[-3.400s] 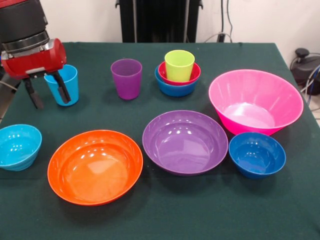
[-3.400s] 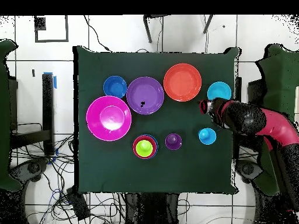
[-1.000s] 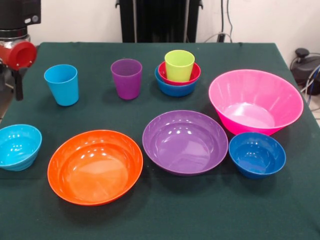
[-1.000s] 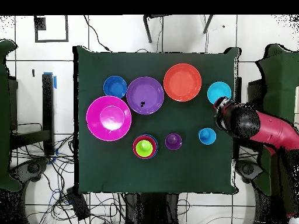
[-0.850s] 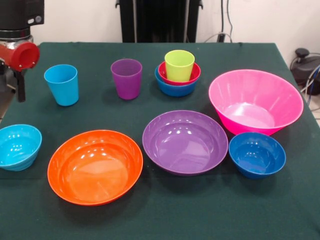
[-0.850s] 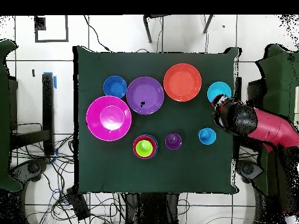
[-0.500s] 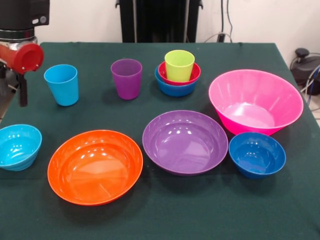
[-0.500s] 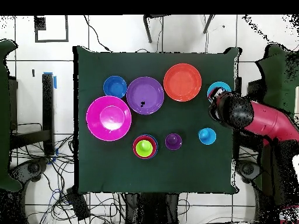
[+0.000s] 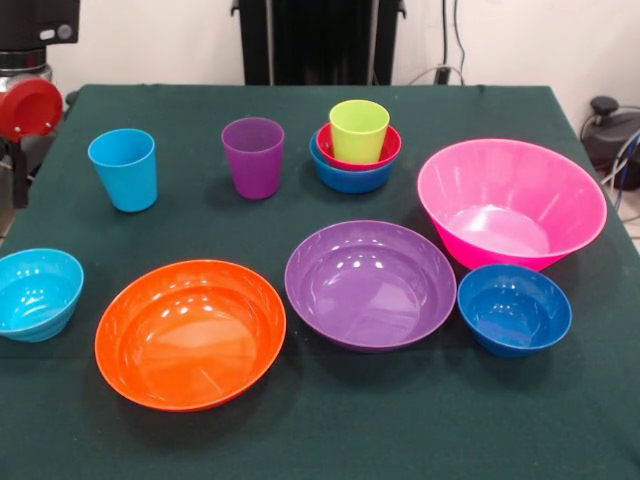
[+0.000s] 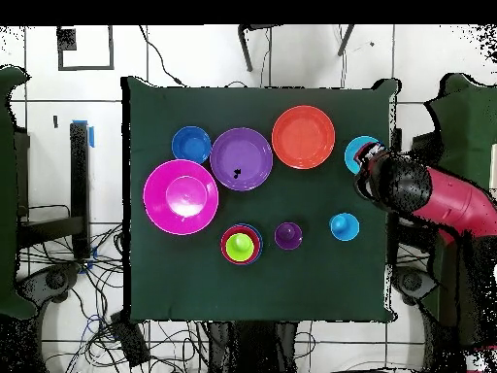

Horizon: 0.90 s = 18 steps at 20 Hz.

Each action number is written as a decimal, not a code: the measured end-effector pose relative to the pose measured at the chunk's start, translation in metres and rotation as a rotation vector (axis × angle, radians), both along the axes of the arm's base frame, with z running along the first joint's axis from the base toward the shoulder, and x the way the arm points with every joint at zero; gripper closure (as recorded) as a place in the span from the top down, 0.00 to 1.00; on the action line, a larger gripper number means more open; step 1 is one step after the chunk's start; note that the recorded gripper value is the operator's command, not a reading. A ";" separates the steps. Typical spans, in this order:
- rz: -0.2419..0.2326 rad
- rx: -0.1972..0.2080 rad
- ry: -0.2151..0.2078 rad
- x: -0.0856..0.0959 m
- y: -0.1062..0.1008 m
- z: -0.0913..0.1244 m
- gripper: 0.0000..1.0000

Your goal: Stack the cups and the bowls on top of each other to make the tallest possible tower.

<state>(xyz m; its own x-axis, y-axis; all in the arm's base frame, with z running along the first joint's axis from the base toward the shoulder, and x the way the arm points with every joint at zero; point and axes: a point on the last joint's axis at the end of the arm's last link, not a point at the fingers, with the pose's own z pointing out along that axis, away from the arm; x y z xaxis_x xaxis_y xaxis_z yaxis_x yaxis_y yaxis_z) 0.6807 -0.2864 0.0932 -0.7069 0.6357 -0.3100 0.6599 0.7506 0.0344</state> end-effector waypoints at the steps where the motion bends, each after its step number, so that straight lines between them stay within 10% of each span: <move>1: -0.008 0.001 0.000 -0.001 -0.002 0.001 1.00; 18: -0.100 0.001 0.002 0.005 0.002 0.016 1.00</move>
<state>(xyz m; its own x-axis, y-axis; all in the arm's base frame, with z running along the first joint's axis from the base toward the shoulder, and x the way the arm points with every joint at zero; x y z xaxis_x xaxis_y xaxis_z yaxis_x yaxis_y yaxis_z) 0.6861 -0.2841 0.1093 -0.6408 0.7034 -0.3077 0.7314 0.6811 0.0338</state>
